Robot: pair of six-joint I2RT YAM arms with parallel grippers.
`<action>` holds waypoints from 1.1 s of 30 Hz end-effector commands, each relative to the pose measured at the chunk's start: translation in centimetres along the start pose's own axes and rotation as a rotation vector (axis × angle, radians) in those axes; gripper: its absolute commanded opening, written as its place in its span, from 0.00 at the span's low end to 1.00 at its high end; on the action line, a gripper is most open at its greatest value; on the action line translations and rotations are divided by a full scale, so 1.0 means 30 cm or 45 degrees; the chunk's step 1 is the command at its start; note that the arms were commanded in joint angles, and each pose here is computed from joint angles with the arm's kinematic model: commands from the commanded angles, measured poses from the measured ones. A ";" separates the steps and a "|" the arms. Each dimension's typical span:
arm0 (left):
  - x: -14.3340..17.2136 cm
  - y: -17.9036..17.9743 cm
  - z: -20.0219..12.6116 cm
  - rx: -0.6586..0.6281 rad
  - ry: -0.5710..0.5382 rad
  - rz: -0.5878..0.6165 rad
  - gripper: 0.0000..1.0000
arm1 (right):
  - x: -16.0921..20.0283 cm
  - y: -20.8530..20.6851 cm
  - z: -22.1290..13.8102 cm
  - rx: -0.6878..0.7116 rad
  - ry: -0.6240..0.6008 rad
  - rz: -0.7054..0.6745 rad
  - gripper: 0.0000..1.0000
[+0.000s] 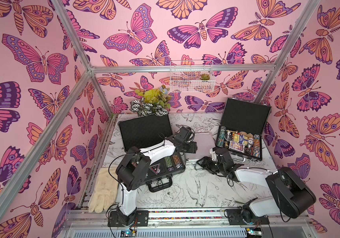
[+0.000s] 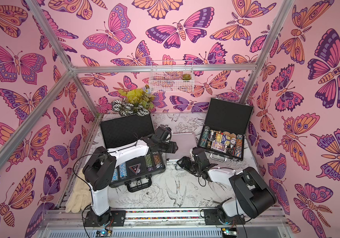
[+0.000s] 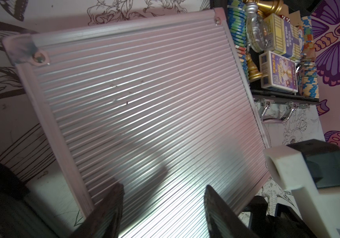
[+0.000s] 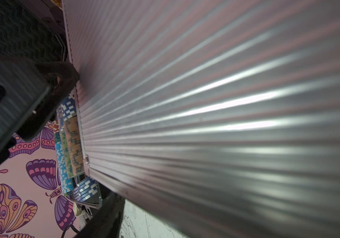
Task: Close the poker set cases
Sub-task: Fasten the fastener on the poker set case.
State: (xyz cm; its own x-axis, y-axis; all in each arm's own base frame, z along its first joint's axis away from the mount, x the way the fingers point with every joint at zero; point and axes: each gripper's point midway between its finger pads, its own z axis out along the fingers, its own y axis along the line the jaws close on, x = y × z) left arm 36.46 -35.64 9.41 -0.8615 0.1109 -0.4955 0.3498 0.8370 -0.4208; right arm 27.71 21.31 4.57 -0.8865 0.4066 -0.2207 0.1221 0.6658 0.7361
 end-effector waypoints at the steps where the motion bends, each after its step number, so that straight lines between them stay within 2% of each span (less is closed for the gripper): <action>1: 0.205 0.166 0.030 -0.201 0.265 -0.071 0.64 | -0.027 0.028 0.003 -0.065 -0.056 0.028 0.65; 18: 0.220 0.179 0.040 -0.214 0.279 -0.081 0.64 | -0.046 0.099 -0.028 -0.214 -0.116 -0.015 0.64; 33: 0.228 0.188 0.043 -0.222 0.279 -0.079 0.64 | -0.064 0.122 -0.070 -0.233 -0.177 -0.057 0.63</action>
State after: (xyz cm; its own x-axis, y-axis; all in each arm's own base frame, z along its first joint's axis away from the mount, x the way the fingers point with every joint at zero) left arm 36.43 -35.59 9.33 -0.8607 0.1101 -0.4971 0.3501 0.8369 -0.4208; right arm 27.60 21.74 7.13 -0.8572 0.4459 -0.2574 0.0523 0.5728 0.8180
